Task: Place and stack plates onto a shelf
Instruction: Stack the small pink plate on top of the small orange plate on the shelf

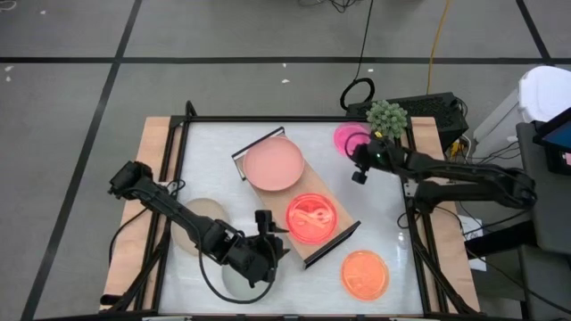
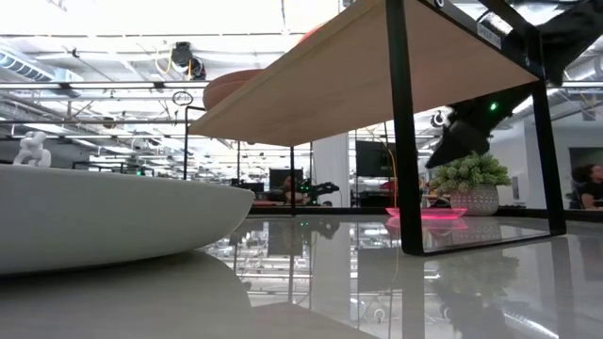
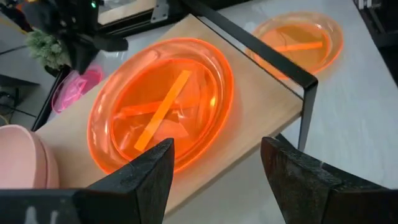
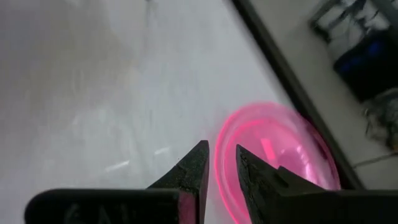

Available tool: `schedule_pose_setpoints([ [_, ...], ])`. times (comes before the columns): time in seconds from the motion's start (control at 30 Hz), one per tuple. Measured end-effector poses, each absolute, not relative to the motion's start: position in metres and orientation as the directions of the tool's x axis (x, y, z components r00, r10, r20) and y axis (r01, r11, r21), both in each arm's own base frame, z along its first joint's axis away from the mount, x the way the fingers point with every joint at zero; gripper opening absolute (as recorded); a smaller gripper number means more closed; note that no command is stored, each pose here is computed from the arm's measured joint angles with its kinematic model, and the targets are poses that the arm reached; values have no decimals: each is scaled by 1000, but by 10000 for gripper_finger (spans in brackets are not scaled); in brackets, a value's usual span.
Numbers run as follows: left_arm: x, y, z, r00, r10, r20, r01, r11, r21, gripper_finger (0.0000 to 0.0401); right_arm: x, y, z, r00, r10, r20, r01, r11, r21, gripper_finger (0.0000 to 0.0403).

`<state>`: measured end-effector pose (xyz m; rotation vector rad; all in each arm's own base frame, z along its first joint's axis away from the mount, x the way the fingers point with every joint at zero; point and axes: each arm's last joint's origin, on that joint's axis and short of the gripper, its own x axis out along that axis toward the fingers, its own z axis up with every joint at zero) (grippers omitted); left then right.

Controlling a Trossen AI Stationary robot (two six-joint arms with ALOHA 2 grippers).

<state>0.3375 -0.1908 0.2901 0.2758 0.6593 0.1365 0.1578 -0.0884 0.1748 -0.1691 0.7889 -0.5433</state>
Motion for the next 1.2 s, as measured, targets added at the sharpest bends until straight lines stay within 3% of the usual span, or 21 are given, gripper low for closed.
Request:
schedule_pose_setpoints([
  [0.23,338,-189,291,788,245,-565,-82,951,298,246,155,-108,157,529,-461,-713,385,879,-282,63],
  [0.5,338,-188,291,787,278,-551,-106,941,322,246,156,-112,148,502,-440,-744,307,895,-323,69],
  [0.83,341,-183,291,782,305,-543,-126,931,342,246,162,-116,135,502,-444,-742,275,895,-350,159],
  [1.03,341,-183,291,782,305,-544,-119,929,351,246,163,-116,126,469,-431,-771,267,901,-342,150],
  [1.2,341,-182,291,782,306,-544,-120,929,351,246,163,-121,118,365,-521,-772,327,848,-418,141],
])
